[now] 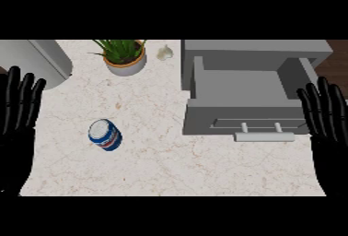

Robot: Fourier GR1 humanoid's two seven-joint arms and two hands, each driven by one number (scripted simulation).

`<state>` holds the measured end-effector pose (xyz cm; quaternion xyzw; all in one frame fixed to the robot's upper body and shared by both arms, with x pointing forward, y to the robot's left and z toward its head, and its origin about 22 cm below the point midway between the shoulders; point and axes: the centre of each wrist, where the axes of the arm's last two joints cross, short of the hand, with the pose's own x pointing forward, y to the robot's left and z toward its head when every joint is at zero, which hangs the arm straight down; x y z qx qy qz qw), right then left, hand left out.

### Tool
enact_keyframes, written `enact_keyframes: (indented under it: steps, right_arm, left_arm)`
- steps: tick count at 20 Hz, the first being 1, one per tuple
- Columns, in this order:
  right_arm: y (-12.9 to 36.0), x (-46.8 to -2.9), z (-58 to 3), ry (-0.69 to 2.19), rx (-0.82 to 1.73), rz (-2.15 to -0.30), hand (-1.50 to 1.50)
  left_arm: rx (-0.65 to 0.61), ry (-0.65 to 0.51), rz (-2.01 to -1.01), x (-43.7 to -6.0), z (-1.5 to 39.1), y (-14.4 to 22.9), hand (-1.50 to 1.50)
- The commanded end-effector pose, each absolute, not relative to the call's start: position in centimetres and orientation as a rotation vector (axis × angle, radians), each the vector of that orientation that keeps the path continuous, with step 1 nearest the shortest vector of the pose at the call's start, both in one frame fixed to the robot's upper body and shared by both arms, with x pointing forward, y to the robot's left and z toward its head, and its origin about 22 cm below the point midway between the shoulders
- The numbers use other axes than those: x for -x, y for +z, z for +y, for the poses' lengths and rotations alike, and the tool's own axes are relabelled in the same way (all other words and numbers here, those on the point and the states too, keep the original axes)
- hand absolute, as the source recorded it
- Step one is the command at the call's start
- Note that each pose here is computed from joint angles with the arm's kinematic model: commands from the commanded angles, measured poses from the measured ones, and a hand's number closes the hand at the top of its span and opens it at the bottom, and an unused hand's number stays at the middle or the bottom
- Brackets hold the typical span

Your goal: Pick up the can, place it into the drawer and close the drawer

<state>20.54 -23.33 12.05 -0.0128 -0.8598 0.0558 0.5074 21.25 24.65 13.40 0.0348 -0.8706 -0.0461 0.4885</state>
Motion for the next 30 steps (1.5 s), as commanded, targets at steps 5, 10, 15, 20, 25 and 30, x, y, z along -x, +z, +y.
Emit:
enact_keyframes:
  steps: [5,10,15,20,25,30]
  right_arm:
    - [13.3,-20.7,-23.0,0.144,0.031,-2.139,-1.5]
    - [10.8,-21.3,-24.5,0.009,0.134,-1.84,-1.5]
    - [9.6,-20.4,-25.8,0.014,0.158,-1.78,-1.5]
    - [9.4,-19.2,-26.8,0.017,0.166,-1.789,-1.5]
    - [8.9,-18.1,-26.5,0.036,0.161,-1.778,-1.5]
    - [7.9,-16.2,-28.2,0.012,0.154,-1.775,-1.5]
  left_arm:
    - [0.771,-0.56,-2.072,-21.8,20.4,13.9,-1.5]
    - [0.759,-0.869,-1.668,-22.3,25.8,11.1,-1.5]
    - [0.82,-0.901,-1.617,-24.6,31.3,12.9,-1.5]
    - [0.834,-0.891,-1.598,-25.3,35.0,13.7,-1.5]
    - [0.806,-0.849,-1.558,-27.3,34.5,13.2,-1.5]
    - [0.776,-0.824,-1.526,-26.5,34.2,10.1,-1.5]
